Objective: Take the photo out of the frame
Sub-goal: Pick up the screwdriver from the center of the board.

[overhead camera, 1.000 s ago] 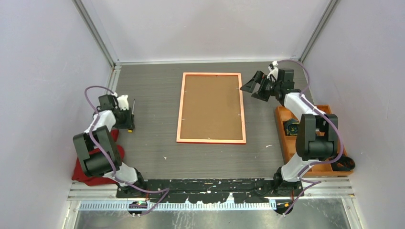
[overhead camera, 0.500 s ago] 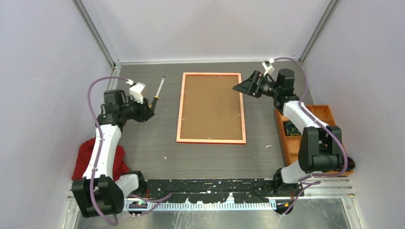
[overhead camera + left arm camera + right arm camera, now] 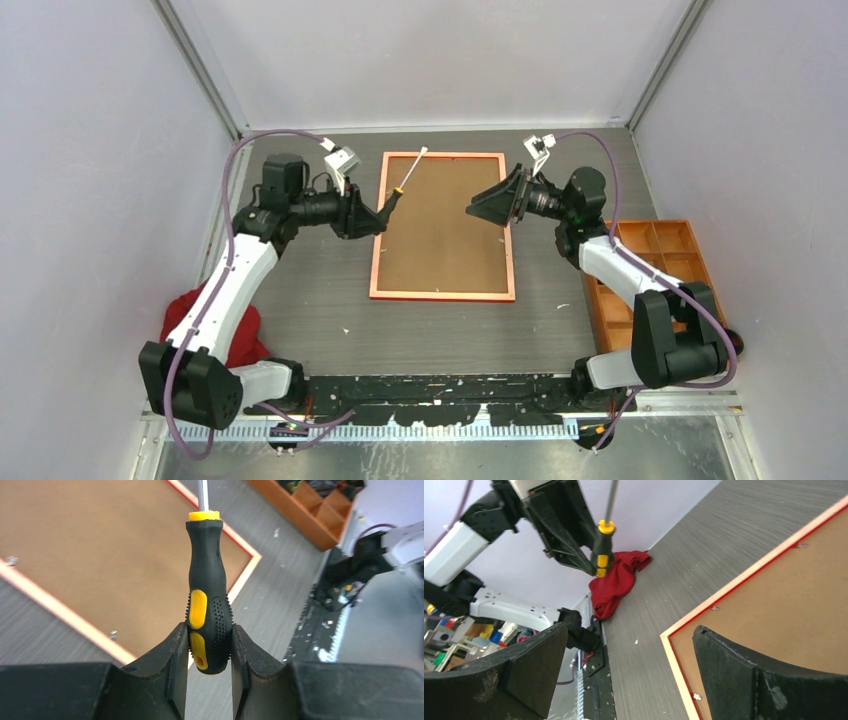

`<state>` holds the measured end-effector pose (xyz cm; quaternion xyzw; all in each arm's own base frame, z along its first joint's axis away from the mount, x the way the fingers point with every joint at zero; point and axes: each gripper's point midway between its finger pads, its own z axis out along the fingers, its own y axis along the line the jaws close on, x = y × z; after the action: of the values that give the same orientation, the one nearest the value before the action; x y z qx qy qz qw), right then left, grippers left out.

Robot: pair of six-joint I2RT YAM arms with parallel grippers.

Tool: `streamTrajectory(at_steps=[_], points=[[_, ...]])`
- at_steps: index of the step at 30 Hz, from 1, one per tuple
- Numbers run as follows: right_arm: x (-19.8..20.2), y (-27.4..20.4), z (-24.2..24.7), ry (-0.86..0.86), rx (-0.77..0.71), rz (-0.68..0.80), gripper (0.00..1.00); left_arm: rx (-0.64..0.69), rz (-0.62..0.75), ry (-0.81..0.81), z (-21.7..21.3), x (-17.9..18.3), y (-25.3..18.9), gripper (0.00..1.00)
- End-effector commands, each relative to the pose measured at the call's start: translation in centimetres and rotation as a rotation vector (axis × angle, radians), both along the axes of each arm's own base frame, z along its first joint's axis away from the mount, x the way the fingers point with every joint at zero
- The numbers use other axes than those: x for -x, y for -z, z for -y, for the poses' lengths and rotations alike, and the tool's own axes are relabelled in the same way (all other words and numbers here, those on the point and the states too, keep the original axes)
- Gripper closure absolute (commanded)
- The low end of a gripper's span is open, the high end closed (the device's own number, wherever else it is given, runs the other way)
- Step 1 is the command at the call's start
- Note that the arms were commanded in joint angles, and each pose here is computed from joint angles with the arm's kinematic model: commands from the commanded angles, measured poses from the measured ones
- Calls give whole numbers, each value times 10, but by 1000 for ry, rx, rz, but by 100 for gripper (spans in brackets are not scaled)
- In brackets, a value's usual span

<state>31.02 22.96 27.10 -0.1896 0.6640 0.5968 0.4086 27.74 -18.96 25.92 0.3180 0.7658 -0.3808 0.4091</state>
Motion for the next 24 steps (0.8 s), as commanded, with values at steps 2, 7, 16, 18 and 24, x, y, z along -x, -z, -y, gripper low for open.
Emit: streamTrajectory(at_steps=[2,7,16,18,24], points=[[25,-48,-8,-52,-128,190,0,234,-36,102,40,6,-34,100],[27,-50,-11,-36,-147,194,0,311,-29,106,60,4,-38,100],[19,-34,-27,-5,-160,141,2,350,-108,52,84,-7,-26,99],[17,-31,-30,6,-160,140,4,354,-108,30,83,-10,-22,99],[12,-17,-45,17,-134,105,6,388,-107,24,83,-7,-17,99]])
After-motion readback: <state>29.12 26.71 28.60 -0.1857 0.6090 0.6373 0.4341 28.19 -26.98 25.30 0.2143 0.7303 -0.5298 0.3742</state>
